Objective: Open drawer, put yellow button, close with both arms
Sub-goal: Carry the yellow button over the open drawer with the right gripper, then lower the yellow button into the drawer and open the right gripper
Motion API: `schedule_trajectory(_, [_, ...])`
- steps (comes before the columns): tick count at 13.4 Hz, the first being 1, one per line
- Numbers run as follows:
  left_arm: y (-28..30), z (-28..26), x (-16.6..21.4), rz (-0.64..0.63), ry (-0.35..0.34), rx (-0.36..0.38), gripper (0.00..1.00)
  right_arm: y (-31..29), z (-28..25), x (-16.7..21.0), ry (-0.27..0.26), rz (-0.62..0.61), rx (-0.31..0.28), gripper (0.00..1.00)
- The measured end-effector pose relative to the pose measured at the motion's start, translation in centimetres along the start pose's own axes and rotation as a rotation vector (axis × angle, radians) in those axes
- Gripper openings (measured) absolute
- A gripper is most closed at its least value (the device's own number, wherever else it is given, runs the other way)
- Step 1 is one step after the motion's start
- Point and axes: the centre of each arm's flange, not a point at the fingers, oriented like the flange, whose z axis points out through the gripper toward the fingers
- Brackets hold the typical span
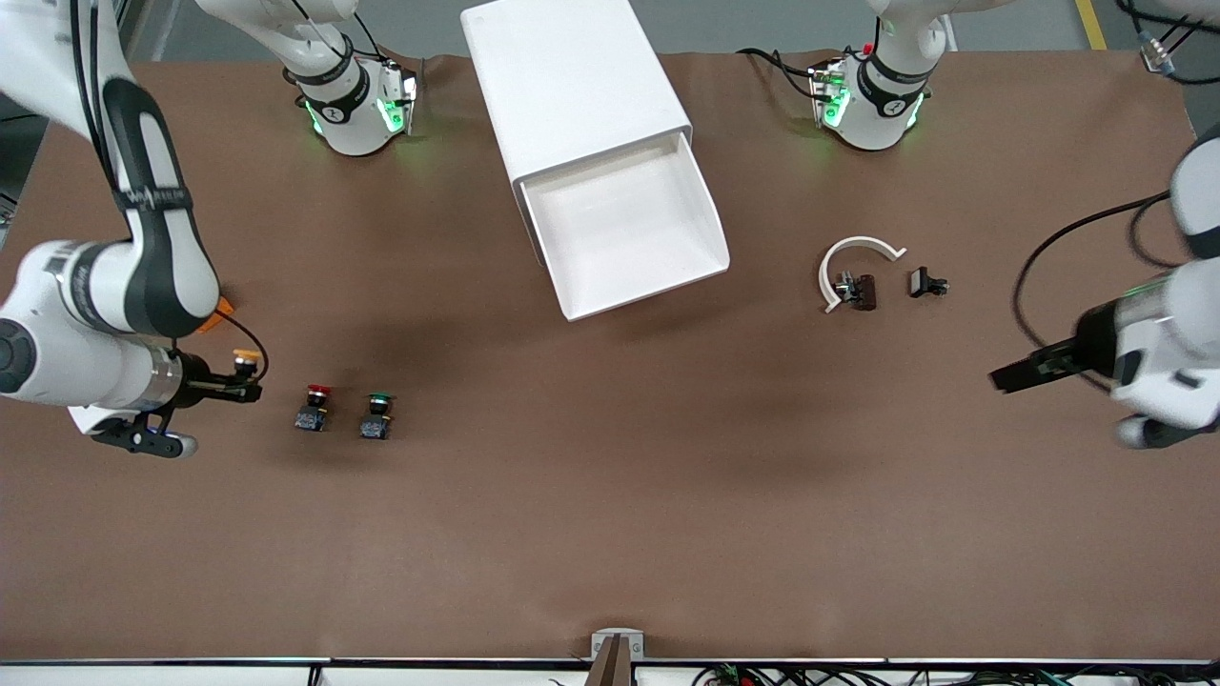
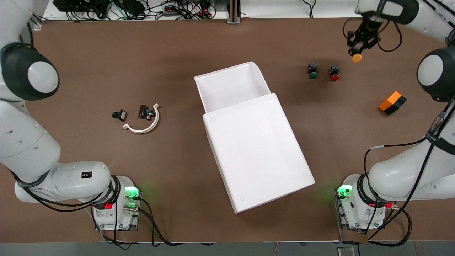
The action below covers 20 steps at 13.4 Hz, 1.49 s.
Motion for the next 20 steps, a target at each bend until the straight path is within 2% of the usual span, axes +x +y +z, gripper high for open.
schedule_trajectory(3, [-3.0, -4.3, -2.6, 0.029, 0.055, 0.005, 1.00, -6.7, -5.8, -5.7, -0.047, 0.132, 0.020, 0.41])
schedule_trajectory(7, [-2.4, -6.6, -5.7, 0.053, 0.115, 0.009, 1.00, -17.9, -9.4, -14.7, -0.032, 0.304, 0.036, 0.41])
schedule_trajectory(10, [-0.2, -5.6, -8.0, 0.106, 0.170, 0.010, 1.00, -26.3, -10.5, -21.8, -0.002, 0.436, 0.050, 0.41])
schedule_trajectory(12, [-0.1, -5.7, -9.7, 0.118, 0.173, 0.021, 1.00, -31.1, -10.9, -26.6, 0.023, 0.529, 0.080, 0.41])
schedule_trajectory(16, [-1.3, -7.1, -12.4, 0.130, 0.160, 0.036, 1.00, -37.0, -10.3, -32.7, 0.049, 0.663, 0.151, 0.41])
schedule_trajectory(20, [-0.7, -6.9, -14.4, 0.155, 0.150, 0.043, 1.00, -42.0, -4.9, -35.6, 0.095, 0.784, 0.147, 0.41])
